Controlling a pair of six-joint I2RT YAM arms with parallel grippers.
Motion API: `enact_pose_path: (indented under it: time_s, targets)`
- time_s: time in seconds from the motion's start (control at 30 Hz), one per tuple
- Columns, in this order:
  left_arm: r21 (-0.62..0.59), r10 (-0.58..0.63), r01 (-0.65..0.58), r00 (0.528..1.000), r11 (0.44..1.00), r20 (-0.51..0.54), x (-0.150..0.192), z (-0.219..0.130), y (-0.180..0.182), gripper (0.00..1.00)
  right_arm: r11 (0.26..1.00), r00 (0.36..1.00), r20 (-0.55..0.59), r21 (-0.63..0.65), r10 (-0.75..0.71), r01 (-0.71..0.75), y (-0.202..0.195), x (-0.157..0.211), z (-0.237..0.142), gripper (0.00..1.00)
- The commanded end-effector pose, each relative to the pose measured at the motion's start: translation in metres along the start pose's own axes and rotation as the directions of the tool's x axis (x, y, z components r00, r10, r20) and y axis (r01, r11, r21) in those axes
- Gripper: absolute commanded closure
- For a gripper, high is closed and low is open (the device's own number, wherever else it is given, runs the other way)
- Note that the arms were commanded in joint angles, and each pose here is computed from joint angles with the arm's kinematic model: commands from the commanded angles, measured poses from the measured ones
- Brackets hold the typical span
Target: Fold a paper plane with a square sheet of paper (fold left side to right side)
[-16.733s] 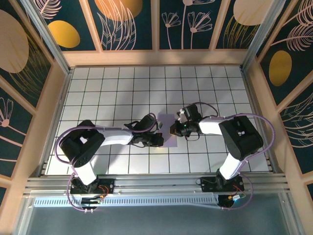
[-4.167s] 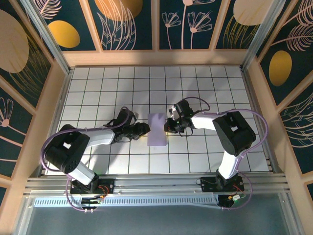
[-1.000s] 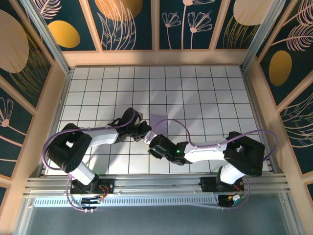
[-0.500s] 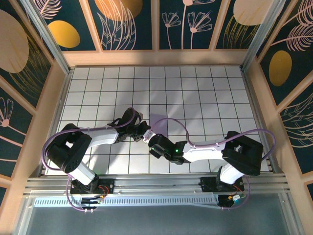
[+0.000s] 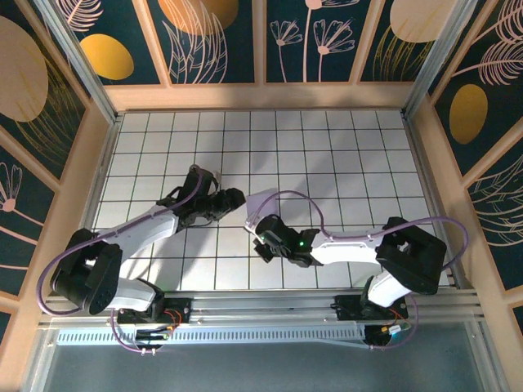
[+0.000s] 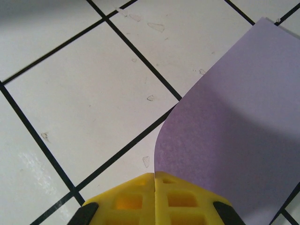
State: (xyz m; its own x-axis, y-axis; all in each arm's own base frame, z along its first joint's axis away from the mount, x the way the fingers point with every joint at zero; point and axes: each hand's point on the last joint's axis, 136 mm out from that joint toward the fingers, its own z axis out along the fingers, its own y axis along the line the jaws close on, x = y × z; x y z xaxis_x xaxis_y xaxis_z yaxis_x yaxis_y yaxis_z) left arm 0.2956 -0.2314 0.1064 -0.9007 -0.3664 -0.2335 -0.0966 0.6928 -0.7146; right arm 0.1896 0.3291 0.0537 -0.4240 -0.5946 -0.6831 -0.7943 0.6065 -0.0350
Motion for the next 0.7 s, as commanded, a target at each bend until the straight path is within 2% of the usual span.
enact_pose_path:
  time_s: [0.0, 0.13, 0.4, 0.57, 0.67]
  targets:
    - [-0.049, 0.054, -0.053, 0.998, 0.997, 0.018, -0.011, -0.009, 0.001, 0.38, 0.993, 0.997, 0.000, -0.095, 0.073, -0.073, 0.008, -0.001, -0.006, 1.00]
    - [-0.048, 0.112, -0.112, 0.994, 0.993, 0.008, -0.021, -0.002, -0.008, 0.40, 0.977, 0.991, 0.002, -0.166, 0.135, -0.133, 0.010, -0.004, -0.009, 1.00]
    - [-0.042, 0.180, -0.184, 0.980, 0.982, -0.081, -0.025, 0.031, -0.012, 0.64, 0.907, 0.960, -0.026, -0.321, 0.277, -0.271, 0.008, -0.002, -0.012, 1.00]
    - [-0.016, 0.214, -0.218, 0.968, 0.976, -0.129, -0.027, 0.052, -0.026, 0.71, 0.865, 0.941, -0.038, -0.381, 0.338, -0.326, 0.008, 0.000, -0.014, 1.00]
    - [-0.031, 0.222, -0.231, 0.959, 0.973, -0.179, -0.018, 0.071, -0.021, 0.74, 0.845, 0.930, -0.043, -0.405, 0.364, -0.349, 0.006, 0.000, -0.015, 1.00]
